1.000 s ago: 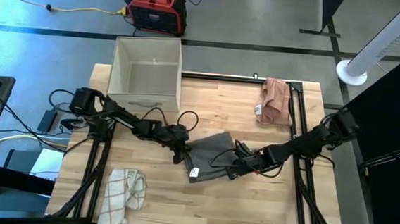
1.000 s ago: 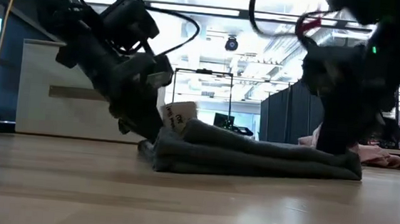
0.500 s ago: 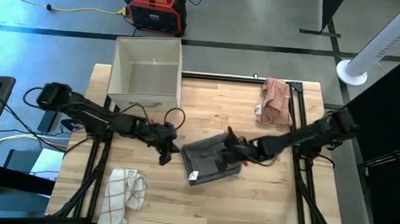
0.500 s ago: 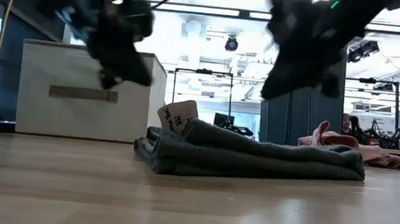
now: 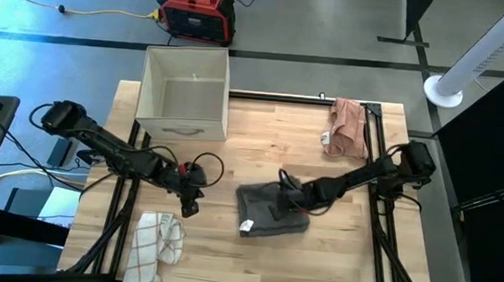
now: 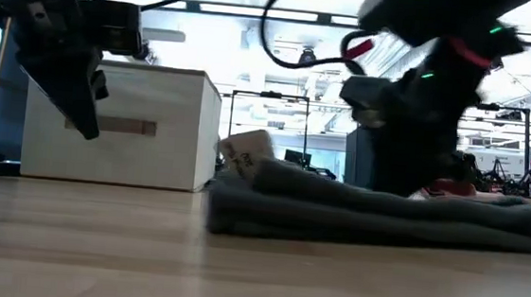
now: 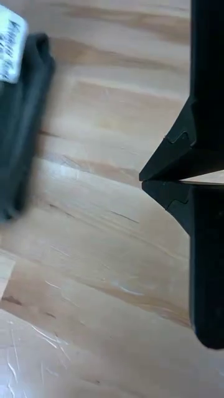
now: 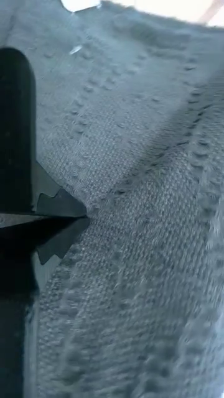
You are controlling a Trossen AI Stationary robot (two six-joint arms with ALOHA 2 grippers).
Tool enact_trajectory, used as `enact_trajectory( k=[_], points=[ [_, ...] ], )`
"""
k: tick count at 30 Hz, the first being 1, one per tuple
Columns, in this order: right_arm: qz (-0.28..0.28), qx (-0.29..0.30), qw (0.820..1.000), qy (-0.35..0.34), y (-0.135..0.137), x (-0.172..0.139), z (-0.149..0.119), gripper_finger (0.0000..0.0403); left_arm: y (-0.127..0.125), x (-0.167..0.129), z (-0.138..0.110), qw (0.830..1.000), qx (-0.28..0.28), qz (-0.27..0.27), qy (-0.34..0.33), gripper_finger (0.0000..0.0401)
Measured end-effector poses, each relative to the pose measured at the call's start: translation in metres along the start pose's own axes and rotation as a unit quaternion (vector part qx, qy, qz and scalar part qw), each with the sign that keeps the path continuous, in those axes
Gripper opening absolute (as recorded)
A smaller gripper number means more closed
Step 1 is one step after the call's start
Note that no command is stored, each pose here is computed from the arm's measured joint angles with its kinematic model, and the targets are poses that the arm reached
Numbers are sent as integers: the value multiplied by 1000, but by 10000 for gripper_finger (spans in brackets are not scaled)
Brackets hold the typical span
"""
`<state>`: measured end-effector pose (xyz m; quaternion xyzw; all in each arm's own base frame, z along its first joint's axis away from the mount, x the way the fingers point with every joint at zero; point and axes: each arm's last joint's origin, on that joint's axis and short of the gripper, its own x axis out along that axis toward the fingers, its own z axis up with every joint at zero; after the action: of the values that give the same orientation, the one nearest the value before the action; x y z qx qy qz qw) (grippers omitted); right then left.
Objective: Fold towel
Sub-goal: Fold the gray towel
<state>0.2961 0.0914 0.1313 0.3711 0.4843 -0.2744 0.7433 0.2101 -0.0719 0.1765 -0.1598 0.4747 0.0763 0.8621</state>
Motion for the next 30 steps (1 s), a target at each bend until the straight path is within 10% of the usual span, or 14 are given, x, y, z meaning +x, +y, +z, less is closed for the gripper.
enact_trajectory(
  k=[18,30],
  points=[
    [-102,27,988,113,-25,-69,-174,0,7,1,5,1000,25,16,-10,0],
    [-108,49,983,139,-43,-90,-217,0,8,2,7,1000,10,9,-8,0]
  ],
)
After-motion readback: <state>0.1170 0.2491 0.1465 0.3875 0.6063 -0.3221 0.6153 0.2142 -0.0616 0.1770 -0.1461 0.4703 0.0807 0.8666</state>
